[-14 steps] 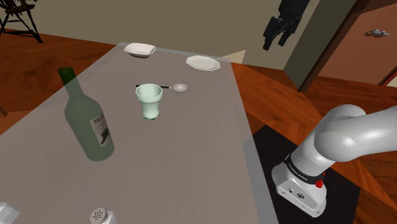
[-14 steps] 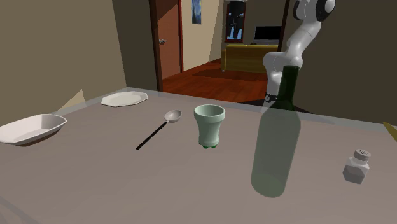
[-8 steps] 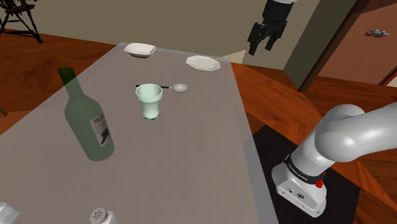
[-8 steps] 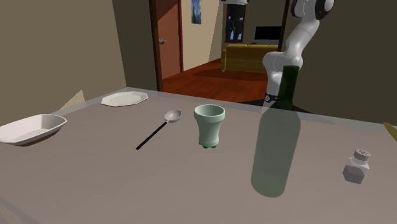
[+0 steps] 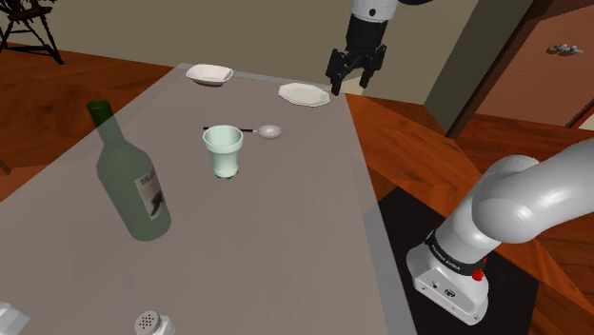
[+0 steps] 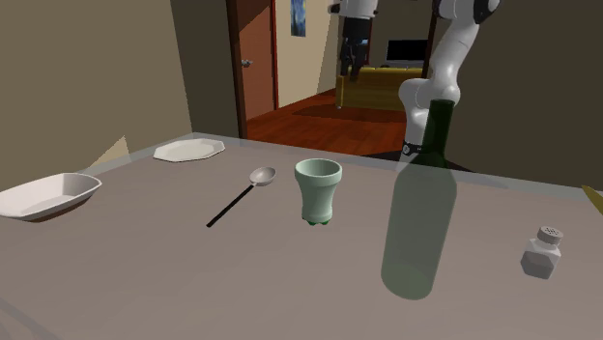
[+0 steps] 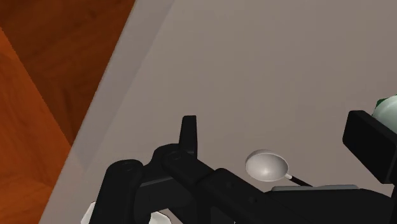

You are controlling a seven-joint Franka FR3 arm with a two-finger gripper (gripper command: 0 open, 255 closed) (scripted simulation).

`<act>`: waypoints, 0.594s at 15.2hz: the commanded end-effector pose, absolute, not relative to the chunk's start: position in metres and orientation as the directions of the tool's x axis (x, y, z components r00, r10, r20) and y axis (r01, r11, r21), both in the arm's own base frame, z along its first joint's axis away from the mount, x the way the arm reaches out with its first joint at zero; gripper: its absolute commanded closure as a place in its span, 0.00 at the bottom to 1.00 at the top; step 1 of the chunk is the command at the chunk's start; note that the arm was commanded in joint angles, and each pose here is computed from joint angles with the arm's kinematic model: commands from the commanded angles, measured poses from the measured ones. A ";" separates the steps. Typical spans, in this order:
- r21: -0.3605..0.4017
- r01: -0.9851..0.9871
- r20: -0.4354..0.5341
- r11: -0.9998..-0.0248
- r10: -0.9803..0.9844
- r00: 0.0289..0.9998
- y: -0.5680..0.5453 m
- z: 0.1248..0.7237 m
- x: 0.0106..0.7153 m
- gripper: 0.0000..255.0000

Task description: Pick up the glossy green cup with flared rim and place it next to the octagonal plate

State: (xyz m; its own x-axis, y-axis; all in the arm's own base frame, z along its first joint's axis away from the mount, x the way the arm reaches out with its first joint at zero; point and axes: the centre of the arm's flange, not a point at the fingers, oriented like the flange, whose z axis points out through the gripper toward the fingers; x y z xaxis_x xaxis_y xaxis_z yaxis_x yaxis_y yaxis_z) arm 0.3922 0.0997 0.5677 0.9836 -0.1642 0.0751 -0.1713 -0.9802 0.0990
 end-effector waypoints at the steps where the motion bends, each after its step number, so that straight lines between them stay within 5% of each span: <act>1: 0.099 -0.180 0.074 -0.979 -0.173 0.982 0.122 0.556 0.407 0.00; 9: 0.105 -0.212 0.068 -0.972 -0.205 0.976 0.203 0.515 0.464 0.00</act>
State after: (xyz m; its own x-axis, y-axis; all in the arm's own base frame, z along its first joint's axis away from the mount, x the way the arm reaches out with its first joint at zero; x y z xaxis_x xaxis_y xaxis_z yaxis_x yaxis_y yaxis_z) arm 0.4561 0.1944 0.5169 0.9774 -0.1998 0.0683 -0.2062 -0.9729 0.1048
